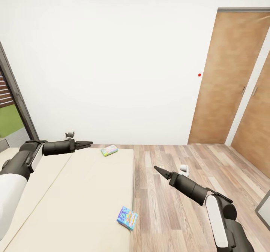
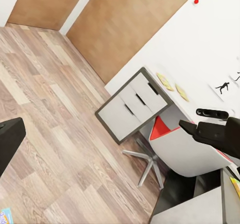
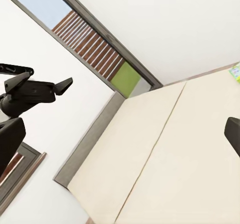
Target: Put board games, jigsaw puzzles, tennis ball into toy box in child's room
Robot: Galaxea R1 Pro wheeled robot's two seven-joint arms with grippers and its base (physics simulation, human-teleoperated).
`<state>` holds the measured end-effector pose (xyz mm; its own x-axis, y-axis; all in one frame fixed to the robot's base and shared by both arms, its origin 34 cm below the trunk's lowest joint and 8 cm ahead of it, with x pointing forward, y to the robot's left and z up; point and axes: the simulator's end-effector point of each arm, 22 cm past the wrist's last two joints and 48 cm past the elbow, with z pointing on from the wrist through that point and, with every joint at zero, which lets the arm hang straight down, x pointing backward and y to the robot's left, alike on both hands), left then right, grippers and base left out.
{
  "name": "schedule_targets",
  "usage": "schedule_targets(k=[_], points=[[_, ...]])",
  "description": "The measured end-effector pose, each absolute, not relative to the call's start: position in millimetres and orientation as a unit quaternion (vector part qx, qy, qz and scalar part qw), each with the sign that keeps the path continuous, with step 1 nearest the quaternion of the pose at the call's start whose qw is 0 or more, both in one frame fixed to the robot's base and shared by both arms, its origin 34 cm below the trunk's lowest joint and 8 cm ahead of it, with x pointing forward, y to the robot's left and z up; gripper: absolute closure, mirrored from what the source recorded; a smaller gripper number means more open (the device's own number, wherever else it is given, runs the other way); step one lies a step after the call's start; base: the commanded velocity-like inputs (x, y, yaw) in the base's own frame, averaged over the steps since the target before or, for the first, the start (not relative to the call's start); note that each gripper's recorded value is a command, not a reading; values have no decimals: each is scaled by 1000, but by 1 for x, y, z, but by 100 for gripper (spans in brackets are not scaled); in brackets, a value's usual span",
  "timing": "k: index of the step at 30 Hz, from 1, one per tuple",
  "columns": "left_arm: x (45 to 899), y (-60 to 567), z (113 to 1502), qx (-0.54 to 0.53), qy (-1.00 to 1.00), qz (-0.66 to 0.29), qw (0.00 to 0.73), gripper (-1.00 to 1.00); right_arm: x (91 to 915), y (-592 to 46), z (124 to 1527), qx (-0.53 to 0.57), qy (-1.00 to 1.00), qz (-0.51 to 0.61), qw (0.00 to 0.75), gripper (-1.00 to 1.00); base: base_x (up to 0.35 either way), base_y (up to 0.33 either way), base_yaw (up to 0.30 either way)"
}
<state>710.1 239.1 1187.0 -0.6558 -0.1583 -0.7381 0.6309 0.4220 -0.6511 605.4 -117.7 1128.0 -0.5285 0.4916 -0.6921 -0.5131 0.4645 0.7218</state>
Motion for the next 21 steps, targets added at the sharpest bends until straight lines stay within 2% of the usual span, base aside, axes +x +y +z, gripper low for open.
schedule_targets(k=[21], points=[[710, 238, 1186, 157, 751, -514, 382, -100, 605, -115, 1128, -11, 706, 516, 485, -100, 0, -15, 0]])
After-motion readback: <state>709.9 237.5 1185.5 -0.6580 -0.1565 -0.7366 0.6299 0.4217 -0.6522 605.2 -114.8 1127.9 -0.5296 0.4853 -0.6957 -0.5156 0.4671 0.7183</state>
